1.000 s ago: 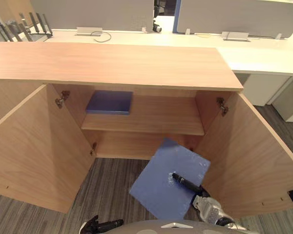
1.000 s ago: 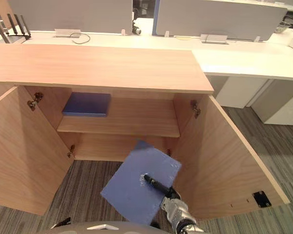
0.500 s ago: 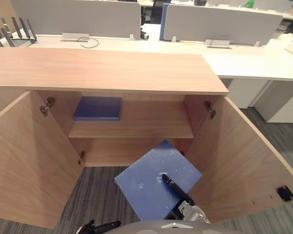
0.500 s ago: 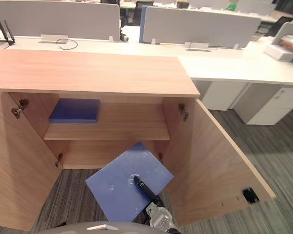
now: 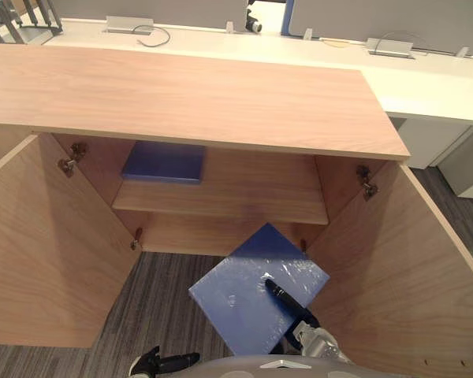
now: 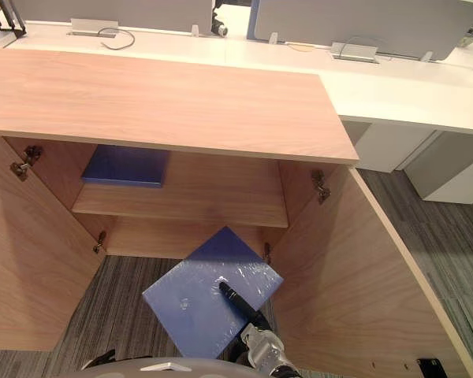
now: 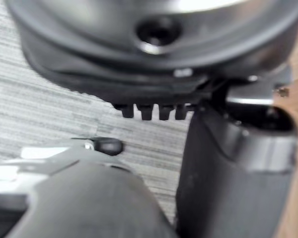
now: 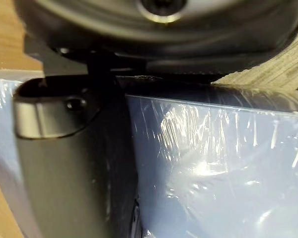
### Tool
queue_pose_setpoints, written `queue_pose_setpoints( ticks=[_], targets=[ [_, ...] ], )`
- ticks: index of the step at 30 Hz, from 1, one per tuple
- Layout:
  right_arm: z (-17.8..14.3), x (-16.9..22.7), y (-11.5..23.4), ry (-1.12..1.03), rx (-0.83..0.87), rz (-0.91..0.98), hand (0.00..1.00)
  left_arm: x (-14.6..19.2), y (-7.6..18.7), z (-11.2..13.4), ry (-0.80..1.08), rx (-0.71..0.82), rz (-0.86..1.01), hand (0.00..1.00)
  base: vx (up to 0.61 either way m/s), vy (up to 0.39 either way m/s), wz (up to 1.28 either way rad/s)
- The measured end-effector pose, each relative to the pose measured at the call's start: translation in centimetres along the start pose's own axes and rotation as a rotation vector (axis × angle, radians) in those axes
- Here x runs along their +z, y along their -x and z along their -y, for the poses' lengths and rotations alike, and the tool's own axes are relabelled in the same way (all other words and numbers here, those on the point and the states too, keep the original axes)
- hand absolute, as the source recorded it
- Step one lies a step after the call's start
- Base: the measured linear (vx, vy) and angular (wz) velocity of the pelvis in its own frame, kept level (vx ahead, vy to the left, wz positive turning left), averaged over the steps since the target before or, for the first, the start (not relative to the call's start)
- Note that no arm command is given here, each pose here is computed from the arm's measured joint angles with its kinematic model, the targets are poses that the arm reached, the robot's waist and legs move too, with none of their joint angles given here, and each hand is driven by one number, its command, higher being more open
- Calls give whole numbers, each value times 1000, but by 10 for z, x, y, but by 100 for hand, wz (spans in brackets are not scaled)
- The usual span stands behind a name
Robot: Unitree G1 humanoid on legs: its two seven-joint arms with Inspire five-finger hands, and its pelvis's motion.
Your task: Walk over to the cabinet, pick up the folder, carry it to the office cabinet, place the folder inside the office cabinet, then close the office cabinet door
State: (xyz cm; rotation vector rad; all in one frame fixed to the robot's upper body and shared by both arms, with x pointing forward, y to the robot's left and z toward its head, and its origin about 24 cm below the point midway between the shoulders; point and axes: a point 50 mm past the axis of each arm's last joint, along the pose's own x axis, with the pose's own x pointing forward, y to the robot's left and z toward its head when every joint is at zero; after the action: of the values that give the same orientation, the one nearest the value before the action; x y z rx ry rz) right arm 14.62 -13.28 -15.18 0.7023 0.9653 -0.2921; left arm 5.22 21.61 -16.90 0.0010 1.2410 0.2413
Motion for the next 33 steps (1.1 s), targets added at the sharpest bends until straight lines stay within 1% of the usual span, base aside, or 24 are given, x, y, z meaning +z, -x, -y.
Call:
queue_pose_setpoints(
  ticks=[4, 7, 10, 13, 15, 17, 18, 20, 22, 26, 28, 33],
  targets=[
    [-11, 12, -3, 38, 45, 29, 0, 5, 0, -1, -32, 2, 20, 100, 63, -22, 23],
    [-30, 28, -1, 76, 132, 101, 0, 21, 0, 3, -32, 9, 97, 100, 36, -44, 36],
    [-45, 41, 1, 76, 197, 166, 0, 33, 0, 6, -29, 8, 153, 100, 8, -32, 12],
    [-51, 51, 3, 56, 223, 220, 0, 34, 0, 10, 3, 8, 160, 100, 66, 61, -15],
    [-49, 52, 3, 46, 219, 230, 0, 31, 0, 15, 29, 8, 151, 100, 111, 169, -35],
    [-50, 49, 3, 33, 216, 220, 0, 31, 0, 13, 27, 14, 146, 100, 133, 168, -32],
    [-50, 39, 3, 17, 217, 199, 0, 31, 0, 4, 14, 37, 145, 100, 167, 130, -31],
    [-49, 26, 4, 2, 213, 169, 0, 29, 0, 0, 1, 54, 136, 100, 202, 148, -30],
    [-44, 13, 5, -7, 208, 124, 0, 24, 0, -1, -10, 62, 111, 100, 145, 93, -24],
    [-34, -1, 5, 8, 184, 69, 0, 19, -1, -1, -39, 72, 83, 100, 108, 31, -17],
    [-21, -8, 6, 12, 143, 40, 0, 13, -1, 0, -38, 73, 55, 100, 93, -20, -8],
    [-3, -1, 7, 57, 101, 43, 0, 8, 0, -1, -40, 73, 35, 100, 39, -30, -6]
  ],
)
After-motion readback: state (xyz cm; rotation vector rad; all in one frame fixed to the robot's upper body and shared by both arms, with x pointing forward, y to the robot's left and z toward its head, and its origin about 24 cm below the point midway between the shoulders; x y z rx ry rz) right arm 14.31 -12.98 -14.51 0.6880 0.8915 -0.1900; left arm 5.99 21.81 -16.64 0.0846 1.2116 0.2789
